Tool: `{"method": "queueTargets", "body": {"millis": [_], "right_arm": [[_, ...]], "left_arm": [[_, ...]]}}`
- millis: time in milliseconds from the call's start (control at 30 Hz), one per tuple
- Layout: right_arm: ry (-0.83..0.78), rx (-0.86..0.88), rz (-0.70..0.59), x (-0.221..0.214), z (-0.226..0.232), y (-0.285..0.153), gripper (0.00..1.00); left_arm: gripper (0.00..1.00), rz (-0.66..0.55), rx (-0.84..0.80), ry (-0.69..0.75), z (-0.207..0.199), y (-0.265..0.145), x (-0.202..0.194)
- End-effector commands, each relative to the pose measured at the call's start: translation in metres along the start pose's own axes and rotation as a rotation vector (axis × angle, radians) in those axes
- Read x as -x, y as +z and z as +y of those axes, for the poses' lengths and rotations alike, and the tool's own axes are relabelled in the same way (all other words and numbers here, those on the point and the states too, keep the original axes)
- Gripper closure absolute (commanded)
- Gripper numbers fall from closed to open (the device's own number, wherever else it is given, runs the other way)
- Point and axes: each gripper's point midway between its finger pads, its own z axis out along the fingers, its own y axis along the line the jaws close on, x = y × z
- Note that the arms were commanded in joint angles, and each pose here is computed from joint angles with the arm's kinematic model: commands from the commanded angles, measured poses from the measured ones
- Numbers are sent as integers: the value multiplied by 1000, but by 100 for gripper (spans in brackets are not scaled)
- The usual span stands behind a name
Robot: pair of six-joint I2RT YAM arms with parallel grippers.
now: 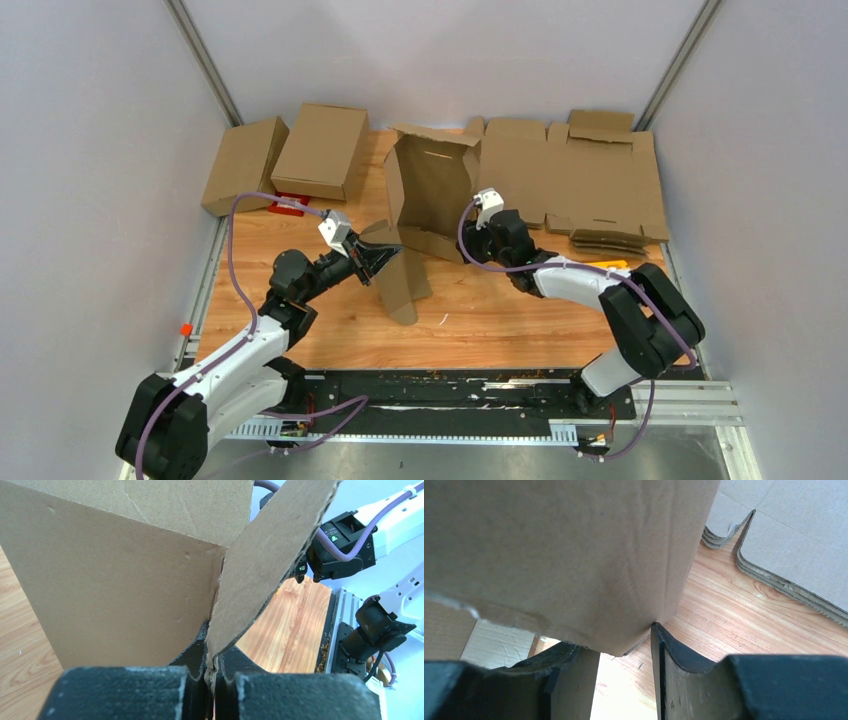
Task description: Fold the paper box
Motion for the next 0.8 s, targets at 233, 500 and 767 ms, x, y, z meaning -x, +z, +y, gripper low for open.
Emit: {"method": "queueTargets", "body": {"millis": [233,500,767], "right_arm": [[41,-154,41,1,-16,23,57],[53,-192,-17,22,-20,34,44],[-12,-176,-52,43,-20,38,24]], "left_arm": [[100,2,-44,-10,-12,5,10],[100,9,-45,-18,-11,6,8],[100,22,-42,-26,-9,8,4]]}}
